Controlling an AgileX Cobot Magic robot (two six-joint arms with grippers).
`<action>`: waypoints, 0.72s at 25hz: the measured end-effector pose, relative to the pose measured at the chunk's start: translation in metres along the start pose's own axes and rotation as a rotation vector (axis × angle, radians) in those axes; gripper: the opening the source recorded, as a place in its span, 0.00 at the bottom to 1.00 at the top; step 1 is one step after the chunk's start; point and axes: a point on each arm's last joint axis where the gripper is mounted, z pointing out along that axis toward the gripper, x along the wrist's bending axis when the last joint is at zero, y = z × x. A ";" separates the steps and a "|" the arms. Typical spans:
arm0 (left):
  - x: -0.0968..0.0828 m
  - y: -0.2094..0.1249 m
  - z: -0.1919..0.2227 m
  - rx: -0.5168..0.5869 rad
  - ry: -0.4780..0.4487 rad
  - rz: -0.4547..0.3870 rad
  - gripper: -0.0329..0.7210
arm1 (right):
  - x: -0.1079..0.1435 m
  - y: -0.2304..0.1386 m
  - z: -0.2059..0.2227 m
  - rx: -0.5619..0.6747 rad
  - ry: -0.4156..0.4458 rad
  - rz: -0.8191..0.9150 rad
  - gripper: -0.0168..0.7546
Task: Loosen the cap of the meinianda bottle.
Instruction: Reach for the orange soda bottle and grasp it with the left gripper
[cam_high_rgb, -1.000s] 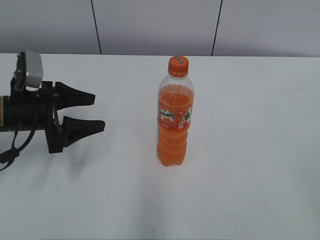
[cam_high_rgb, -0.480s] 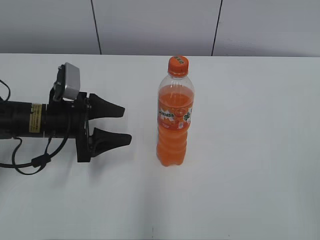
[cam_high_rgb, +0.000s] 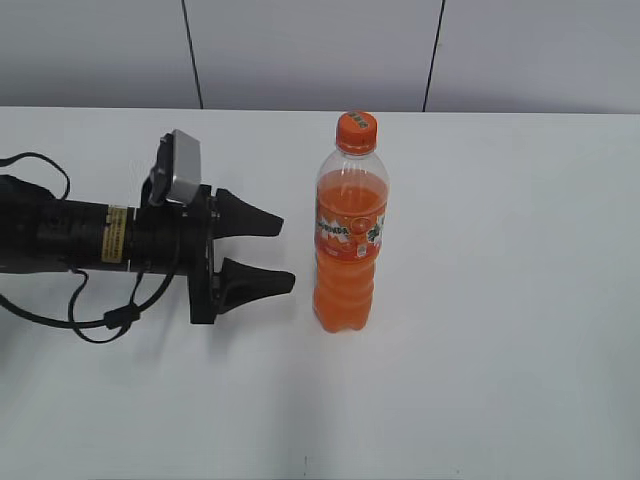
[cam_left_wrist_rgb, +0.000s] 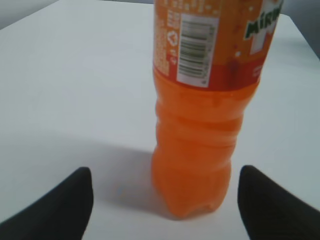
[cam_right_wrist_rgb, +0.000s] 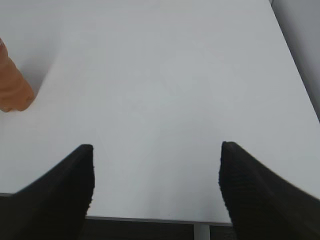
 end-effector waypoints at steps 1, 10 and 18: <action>-0.001 -0.001 0.004 0.000 -0.009 0.000 0.77 | 0.000 0.000 0.000 0.000 0.000 0.000 0.78; -0.001 0.002 0.030 -0.032 -0.024 -0.004 0.77 | 0.000 0.000 0.000 0.000 0.000 0.000 0.78; -0.009 0.001 0.059 -0.040 -0.076 0.003 0.77 | 0.000 0.000 0.000 0.000 0.000 0.000 0.78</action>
